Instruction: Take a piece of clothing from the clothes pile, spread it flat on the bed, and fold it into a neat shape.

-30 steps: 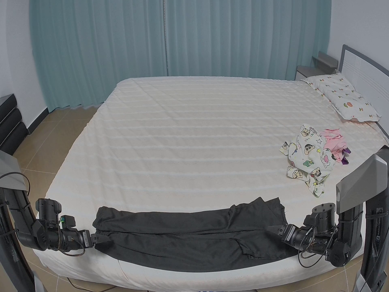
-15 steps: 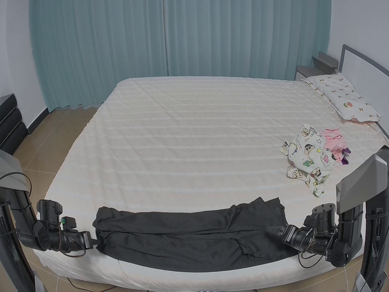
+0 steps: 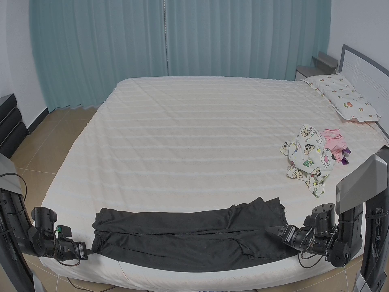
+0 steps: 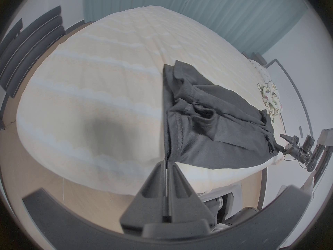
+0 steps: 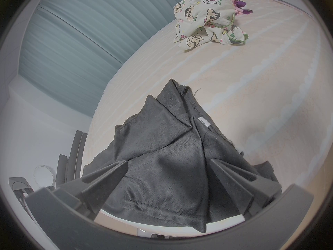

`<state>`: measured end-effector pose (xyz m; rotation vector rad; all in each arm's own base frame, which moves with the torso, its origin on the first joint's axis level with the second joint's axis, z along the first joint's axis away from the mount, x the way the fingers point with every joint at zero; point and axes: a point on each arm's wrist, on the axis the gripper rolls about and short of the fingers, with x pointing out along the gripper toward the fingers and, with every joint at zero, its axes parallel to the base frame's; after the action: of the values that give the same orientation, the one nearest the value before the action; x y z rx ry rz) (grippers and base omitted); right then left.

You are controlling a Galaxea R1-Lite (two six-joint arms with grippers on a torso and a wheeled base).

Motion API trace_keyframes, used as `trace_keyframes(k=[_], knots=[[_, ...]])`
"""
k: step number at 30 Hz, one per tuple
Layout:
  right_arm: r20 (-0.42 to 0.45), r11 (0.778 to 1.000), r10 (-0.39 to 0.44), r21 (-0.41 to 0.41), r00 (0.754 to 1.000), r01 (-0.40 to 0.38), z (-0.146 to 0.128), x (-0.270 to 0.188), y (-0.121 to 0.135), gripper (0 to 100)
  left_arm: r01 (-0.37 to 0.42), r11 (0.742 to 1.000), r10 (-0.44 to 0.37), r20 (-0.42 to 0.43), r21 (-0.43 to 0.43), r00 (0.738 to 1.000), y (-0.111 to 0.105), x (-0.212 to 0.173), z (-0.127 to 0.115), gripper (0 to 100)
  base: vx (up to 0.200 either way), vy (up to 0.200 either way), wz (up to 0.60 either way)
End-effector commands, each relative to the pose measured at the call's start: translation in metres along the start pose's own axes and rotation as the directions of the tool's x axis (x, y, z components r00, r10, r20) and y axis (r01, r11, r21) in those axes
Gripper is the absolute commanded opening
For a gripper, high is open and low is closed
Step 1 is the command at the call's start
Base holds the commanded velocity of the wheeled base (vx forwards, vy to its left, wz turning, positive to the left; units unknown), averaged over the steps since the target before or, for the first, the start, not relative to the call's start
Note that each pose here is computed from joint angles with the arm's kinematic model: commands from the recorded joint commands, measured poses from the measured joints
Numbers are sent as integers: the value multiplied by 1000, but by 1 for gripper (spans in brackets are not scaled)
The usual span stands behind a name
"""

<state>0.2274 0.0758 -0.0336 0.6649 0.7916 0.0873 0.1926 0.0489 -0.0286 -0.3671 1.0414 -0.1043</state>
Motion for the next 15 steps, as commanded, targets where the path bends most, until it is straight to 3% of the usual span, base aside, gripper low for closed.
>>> trace_keyframes(k=[1, 12, 13, 15], knots=[[11, 1000, 11, -2, 1000, -11, 1, 0, 1, 100, -15, 1000, 15, 5, -27, 1000, 5, -4, -2, 0, 0, 0, 0], [11, 1000, 11, -2, 1000, -11, 1, 1, 1, 100, -26, 999, 26, -1, -41, 1000, 10, -5, -4, 0, 0, 0, 0], [11, 1000, 11, -2, 1000, -11, 1, 1, 1, 100, -28, 999, 28, -5, -43, 1000, 10, -4, -4, 100, 0, 0, 0], [12, 1000, 13, -2, 1000, -13, 1, 1, 1, 100, -43, 998, 43, -7, -43, 999, 10, -4, -5, 100, 0, 0, 0]])
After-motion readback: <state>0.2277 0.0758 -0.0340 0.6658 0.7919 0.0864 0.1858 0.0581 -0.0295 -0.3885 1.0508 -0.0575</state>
